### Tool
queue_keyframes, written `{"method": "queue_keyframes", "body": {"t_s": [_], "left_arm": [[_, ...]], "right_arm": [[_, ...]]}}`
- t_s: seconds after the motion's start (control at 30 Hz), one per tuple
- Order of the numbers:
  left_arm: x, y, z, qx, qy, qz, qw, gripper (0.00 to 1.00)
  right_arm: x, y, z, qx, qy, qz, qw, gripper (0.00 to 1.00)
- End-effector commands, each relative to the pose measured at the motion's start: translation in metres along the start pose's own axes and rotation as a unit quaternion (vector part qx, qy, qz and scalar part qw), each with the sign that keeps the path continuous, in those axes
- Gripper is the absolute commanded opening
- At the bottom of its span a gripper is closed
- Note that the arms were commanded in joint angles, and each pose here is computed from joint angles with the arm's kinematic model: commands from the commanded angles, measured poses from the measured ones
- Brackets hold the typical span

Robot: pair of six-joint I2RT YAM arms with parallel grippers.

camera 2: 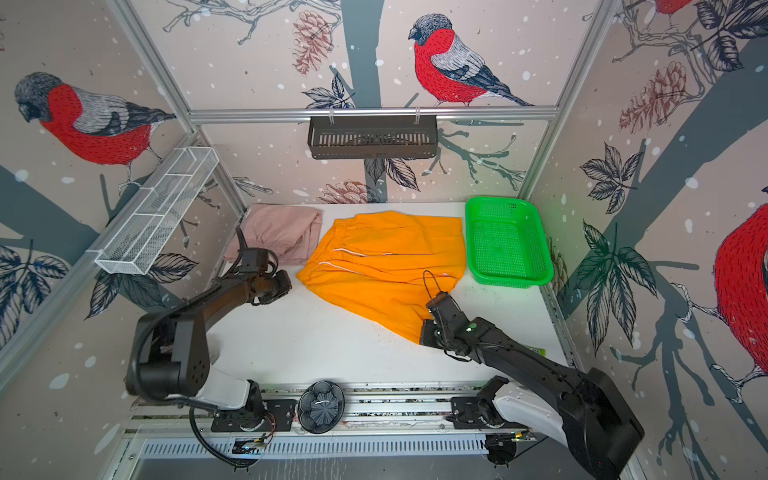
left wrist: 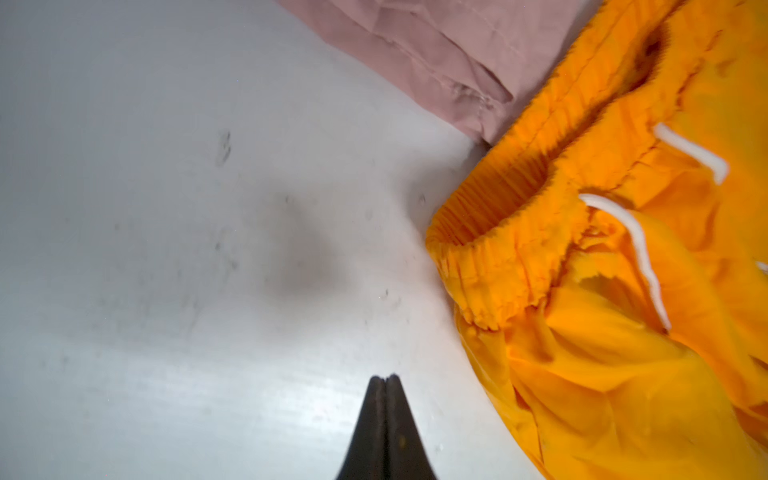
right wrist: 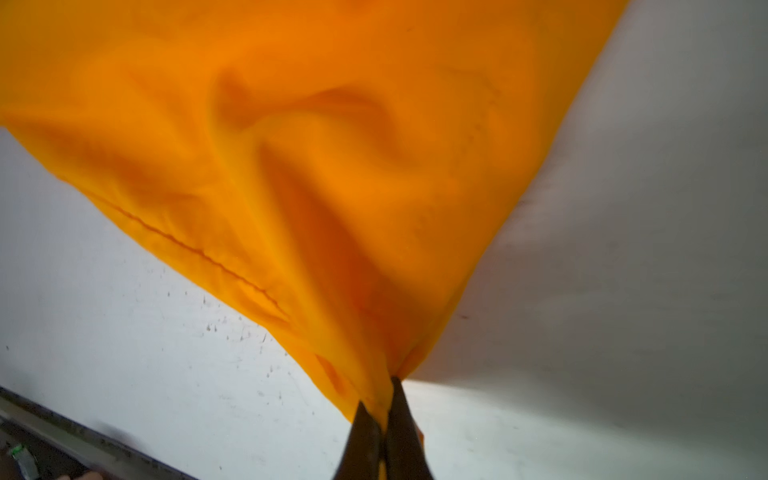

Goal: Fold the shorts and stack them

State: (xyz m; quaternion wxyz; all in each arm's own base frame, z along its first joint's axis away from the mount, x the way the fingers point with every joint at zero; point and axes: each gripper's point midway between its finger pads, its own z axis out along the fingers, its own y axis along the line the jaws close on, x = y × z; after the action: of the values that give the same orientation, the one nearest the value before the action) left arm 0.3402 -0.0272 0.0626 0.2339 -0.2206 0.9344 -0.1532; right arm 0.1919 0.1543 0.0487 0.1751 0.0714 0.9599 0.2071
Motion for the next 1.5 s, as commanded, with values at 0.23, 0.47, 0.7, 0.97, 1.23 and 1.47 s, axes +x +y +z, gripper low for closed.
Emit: {"method": "queue_keyframes", "body": {"t_s": [0.23, 0.47, 0.7, 0.97, 1.23, 1.47], "left_arm": [[0.002, -0.038, -0.009, 0.112, -0.005, -0.038, 0.993, 0.94], [0.005, -0.045, -0.014, 0.135, -0.010, -0.038, 0.990, 0.98], [0.004, -0.046, -0.003, 0.151, -0.021, -0.040, 0.988, 0.95], [0.000, -0.049, 0.016, 0.168, -0.025, -0.029, 0.985, 0.88], [0.007, -0.060, 0.032, 0.154, -0.012, 0.018, 0.988, 0.90], [0.014, -0.049, 0.045, 0.118, 0.003, 0.033, 0.992, 0.71]], "right_arm": [[-0.030, -0.027, -0.037, -0.009, -0.006, 0.102, 0.995, 0.51], [-0.013, -0.016, -0.059, -0.025, 0.021, 0.173, 0.984, 0.59], [0.026, 0.011, -0.044, -0.096, 0.032, 0.259, 0.960, 0.61], [0.028, 0.002, -0.007, -0.101, -0.028, 0.283, 0.953, 0.62], [0.015, -0.029, -0.009, -0.061, -0.103, 0.295, 0.948, 0.61], [0.005, -0.038, -0.001, -0.082, -0.142, 0.301, 0.939, 0.40]]}}
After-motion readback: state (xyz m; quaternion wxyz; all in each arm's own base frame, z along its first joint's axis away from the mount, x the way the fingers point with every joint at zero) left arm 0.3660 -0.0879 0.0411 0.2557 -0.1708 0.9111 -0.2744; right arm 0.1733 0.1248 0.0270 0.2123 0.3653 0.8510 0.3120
